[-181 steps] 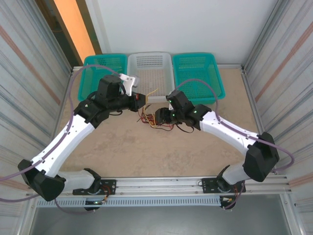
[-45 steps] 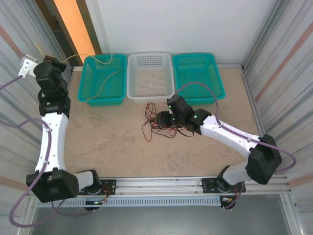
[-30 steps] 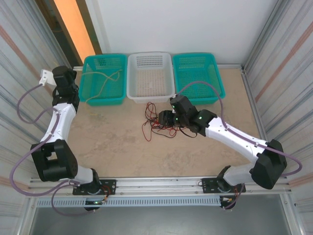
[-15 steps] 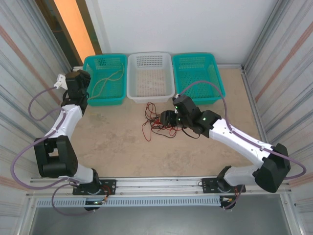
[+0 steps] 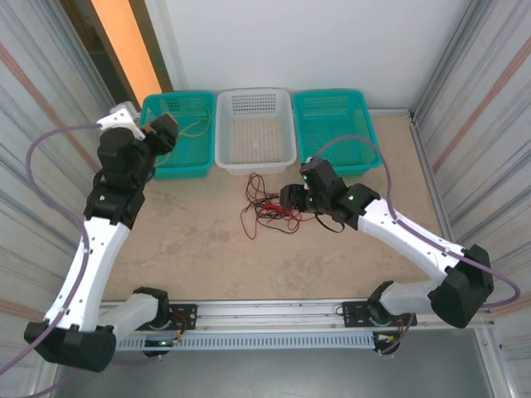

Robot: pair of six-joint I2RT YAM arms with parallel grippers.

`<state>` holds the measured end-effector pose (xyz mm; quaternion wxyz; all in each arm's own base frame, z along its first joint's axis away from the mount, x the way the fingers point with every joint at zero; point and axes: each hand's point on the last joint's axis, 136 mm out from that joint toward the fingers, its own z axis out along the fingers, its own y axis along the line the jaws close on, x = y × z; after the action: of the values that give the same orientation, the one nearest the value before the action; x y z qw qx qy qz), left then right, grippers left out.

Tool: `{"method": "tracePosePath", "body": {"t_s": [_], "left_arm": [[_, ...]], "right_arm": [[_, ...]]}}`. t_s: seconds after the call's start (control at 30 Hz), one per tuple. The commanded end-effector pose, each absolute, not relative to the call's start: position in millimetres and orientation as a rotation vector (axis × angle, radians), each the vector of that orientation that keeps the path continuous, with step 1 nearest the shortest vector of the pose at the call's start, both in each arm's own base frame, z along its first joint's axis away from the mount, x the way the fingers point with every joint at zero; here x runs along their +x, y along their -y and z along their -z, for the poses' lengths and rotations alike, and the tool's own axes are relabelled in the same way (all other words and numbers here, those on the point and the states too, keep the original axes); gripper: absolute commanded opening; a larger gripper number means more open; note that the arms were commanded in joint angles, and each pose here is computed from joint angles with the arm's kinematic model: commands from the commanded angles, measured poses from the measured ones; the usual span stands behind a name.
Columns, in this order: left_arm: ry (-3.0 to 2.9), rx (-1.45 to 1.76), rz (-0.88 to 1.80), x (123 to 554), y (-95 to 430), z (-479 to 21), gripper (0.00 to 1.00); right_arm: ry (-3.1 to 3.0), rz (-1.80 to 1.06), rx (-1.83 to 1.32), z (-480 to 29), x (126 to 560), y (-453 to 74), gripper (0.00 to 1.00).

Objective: Untangle the cables

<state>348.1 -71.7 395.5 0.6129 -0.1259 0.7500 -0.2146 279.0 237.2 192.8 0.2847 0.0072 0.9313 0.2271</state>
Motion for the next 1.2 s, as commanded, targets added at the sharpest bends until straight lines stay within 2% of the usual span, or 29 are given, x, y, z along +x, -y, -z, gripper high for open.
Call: {"method": "tracePosePath", "body": {"t_s": [0.0,0.2,0.4,0.53,0.67,0.97,1.03,1.07,1.13,1.17], "left_arm": [[-2.050,0.016,0.661,312,139,-313,0.59],[-2.320,0.175,0.642,263,191,-226,0.54],[-2.496,0.308,0.612,251,233,-180,0.49],[-2.548,0.413,0.513,249,250,-167,0.46],[-2.567,0.388,0.539,246,256,-159,0.46],[-2.558,0.336,0.482,243,239,-156,0.49],[-2.555,0.330,0.466,244,236,-156,0.50],[-2.554,0.324,0.460,244,234,-156,0.50],[-2.557,0.303,0.456,246,230,-154,0.50],[-2.560,0.287,0.458,247,228,-153,0.50]], "right_arm": [[-2.566,-0.545,0.032,-169,282,-228,0.61],[-2.702,-0.469,0.040,-129,293,-225,0.60],[-2.770,-0.456,0.047,-94,297,-233,0.60],[-2.815,-0.389,0.062,-73,301,-231,0.59],[-2.827,-0.370,0.063,-66,311,-235,0.58],[-2.870,-0.342,0.049,-40,337,-257,0.53],[-2.892,-0.332,0.052,-29,333,-257,0.50],[-2.905,-0.326,0.051,-25,330,-257,0.45],[-2.920,-0.318,0.051,-21,323,-256,0.27],[-2.917,-0.314,0.041,-23,318,-256,0.23]]}}
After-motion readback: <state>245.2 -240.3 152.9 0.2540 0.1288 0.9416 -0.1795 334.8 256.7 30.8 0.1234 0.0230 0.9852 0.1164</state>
